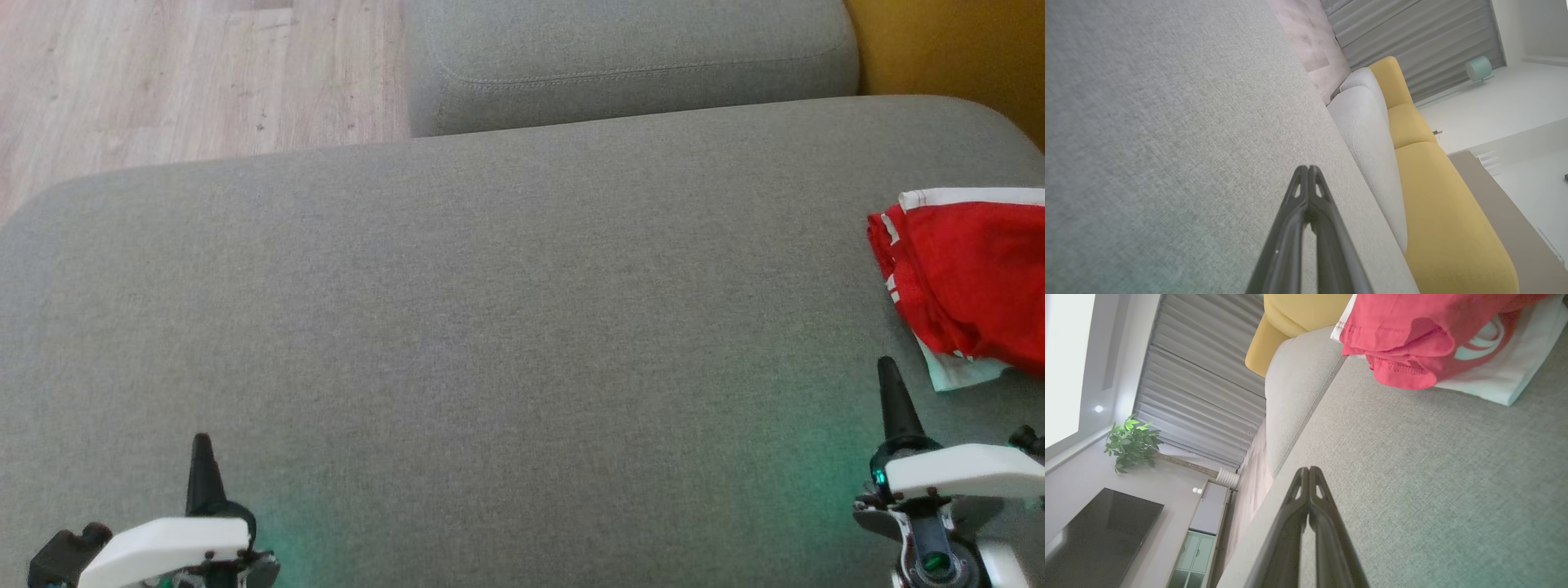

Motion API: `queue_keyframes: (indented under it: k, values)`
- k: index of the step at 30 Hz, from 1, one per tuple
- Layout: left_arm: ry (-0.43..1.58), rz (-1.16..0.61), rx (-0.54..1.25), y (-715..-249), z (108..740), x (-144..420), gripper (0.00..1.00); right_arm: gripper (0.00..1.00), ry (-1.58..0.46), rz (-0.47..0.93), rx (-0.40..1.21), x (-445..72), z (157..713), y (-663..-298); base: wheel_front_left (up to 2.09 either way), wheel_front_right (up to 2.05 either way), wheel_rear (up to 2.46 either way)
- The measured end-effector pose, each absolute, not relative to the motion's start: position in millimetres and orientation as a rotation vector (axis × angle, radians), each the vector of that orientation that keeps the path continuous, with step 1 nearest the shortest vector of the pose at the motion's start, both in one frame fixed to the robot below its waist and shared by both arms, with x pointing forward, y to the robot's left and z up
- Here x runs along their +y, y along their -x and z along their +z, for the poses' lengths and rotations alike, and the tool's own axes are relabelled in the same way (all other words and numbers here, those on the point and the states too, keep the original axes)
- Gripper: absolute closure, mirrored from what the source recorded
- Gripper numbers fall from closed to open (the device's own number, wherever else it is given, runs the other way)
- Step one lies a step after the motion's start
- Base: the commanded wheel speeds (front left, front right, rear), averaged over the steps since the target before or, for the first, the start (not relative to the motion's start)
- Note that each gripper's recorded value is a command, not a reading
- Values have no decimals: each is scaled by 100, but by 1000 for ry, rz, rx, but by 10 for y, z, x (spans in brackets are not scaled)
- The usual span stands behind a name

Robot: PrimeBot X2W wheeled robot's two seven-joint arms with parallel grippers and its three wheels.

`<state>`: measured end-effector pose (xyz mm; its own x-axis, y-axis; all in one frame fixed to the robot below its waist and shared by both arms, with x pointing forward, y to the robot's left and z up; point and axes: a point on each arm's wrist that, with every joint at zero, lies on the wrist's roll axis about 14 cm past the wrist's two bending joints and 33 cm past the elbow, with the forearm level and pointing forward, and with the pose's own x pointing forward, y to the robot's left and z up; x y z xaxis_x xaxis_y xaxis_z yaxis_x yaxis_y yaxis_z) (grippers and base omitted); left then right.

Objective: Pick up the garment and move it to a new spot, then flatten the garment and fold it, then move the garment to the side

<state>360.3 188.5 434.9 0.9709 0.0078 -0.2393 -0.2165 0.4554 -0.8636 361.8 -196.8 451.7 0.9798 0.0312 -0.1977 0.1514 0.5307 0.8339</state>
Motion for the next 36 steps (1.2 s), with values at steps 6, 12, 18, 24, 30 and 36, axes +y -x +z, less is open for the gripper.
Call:
queue_keyframes:
  k: [6,12,18,24,30,36]
  values:
    - [1154,137,211,-3608,4370,1872,100,100,-1080,-86,179,-2003,4538,-3624,0,0,0]
    - [1218,128,191,-3632,4432,1864,100,100,-1153,-89,166,-2002,4562,-3634,0,0,0]
    - [1280,118,177,-3666,4491,1865,100,100,-1223,-91,151,-2013,4591,-3649,0,0,0]
    - [1342,120,164,-3672,4521,1889,100,100,-1297,-101,132,-2037,4612,-3655,0,0,0]
    - [1403,107,150,-3677,4568,1889,100,100,-1369,-95,105,-2042,4677,-3700,0,0,0]
    - [1462,96,140,-3684,4608,1887,100,100,-1442,-93,90,-2042,4705,-3708,0,0,0]
